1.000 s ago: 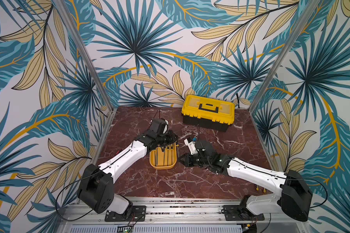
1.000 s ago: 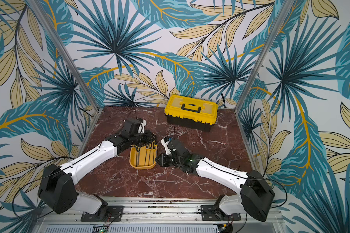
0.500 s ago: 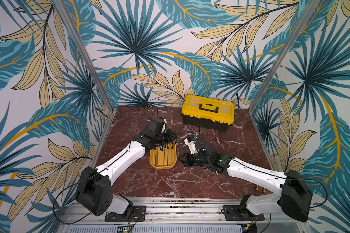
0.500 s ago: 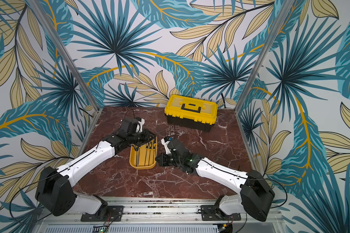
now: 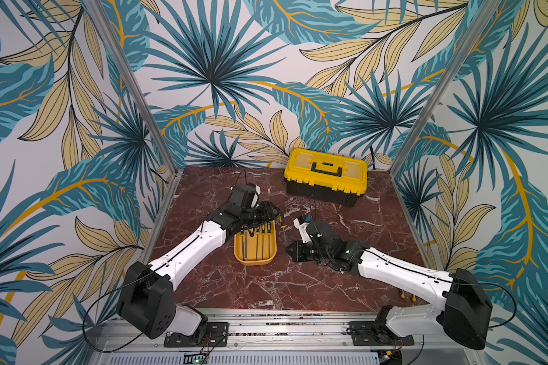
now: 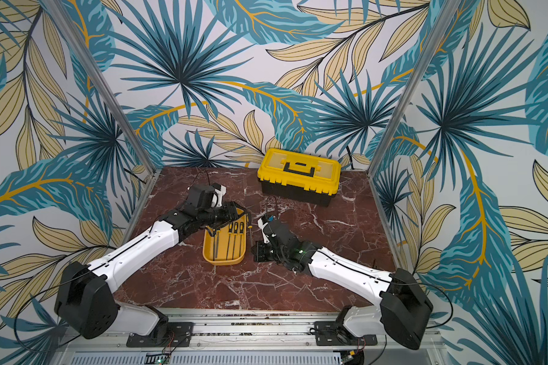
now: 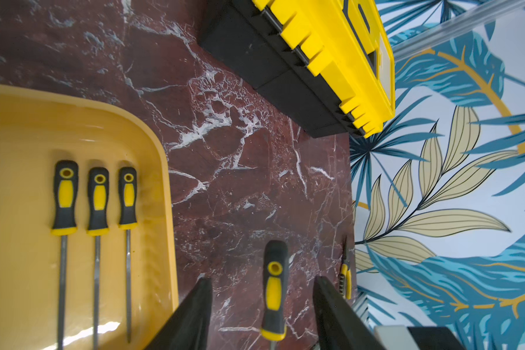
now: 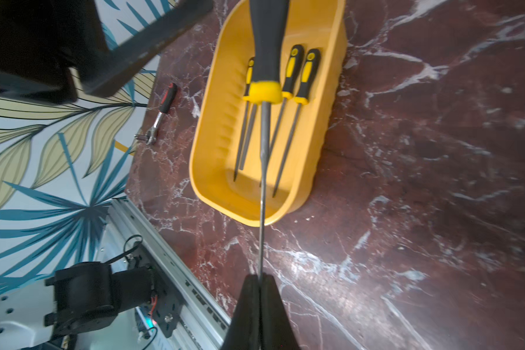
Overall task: Take the file tool out of the storage box
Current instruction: Pick up the file tool from the storage box, then place the file tool at the center of the board.
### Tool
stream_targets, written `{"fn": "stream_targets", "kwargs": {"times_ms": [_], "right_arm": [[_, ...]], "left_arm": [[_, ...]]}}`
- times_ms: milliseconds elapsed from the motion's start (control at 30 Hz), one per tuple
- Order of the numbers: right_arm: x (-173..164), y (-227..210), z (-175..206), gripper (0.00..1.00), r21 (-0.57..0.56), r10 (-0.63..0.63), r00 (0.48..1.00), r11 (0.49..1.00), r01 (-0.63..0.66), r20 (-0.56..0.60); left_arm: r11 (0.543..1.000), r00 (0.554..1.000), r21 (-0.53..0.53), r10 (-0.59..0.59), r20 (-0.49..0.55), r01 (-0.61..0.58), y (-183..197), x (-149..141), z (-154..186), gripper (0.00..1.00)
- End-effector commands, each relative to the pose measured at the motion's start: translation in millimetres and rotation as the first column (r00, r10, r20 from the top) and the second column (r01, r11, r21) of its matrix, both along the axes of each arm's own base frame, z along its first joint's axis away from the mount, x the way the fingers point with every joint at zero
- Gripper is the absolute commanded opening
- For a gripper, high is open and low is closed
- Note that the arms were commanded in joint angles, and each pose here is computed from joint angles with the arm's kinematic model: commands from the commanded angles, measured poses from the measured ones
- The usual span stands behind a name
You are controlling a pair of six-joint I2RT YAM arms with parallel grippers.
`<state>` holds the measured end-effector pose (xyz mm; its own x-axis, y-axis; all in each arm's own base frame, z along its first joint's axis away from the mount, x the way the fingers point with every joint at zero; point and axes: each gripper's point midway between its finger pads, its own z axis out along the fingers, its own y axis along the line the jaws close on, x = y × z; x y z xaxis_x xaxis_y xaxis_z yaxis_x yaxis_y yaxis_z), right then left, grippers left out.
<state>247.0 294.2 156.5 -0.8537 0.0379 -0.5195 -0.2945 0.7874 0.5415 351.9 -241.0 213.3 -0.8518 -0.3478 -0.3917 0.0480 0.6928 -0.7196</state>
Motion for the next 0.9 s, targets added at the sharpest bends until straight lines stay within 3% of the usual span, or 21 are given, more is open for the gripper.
{"fn": "stream_targets", "kwargs": {"times_ms": [0,200,500,633,867], "right_arm": [[5,-42,-3,0.00,-0.172,-0.071,0.996,0.982,0.079,0.050],[8,-116,-16,0.00,-0.384,-0.192,0.979,0.901,0.201,0.060],[5,-188,-47,0.00,-0.506,-0.302,0.953,0.825,0.252,-0.018],[11,-202,-58,0.00,-0.577,-0.301,0.952,0.787,0.219,-0.050],[24,-213,-71,0.00,-0.607,-0.308,0.945,0.773,0.183,-0.108]], "left_arm": [[1.000,0.997,0.020,-0.018,0.069,0.016,11,-3,27,0.74],[0.987,0.996,0.158,-0.034,0.083,0.020,30,-12,28,1.00],[0.970,0.991,0.232,-0.091,0.102,0.065,42,-32,26,1.00],[0.966,0.986,0.250,-0.106,0.130,0.070,46,-37,26,1.00],[0.969,0.984,0.229,-0.124,0.128,0.092,43,-43,20,1.00]]}}
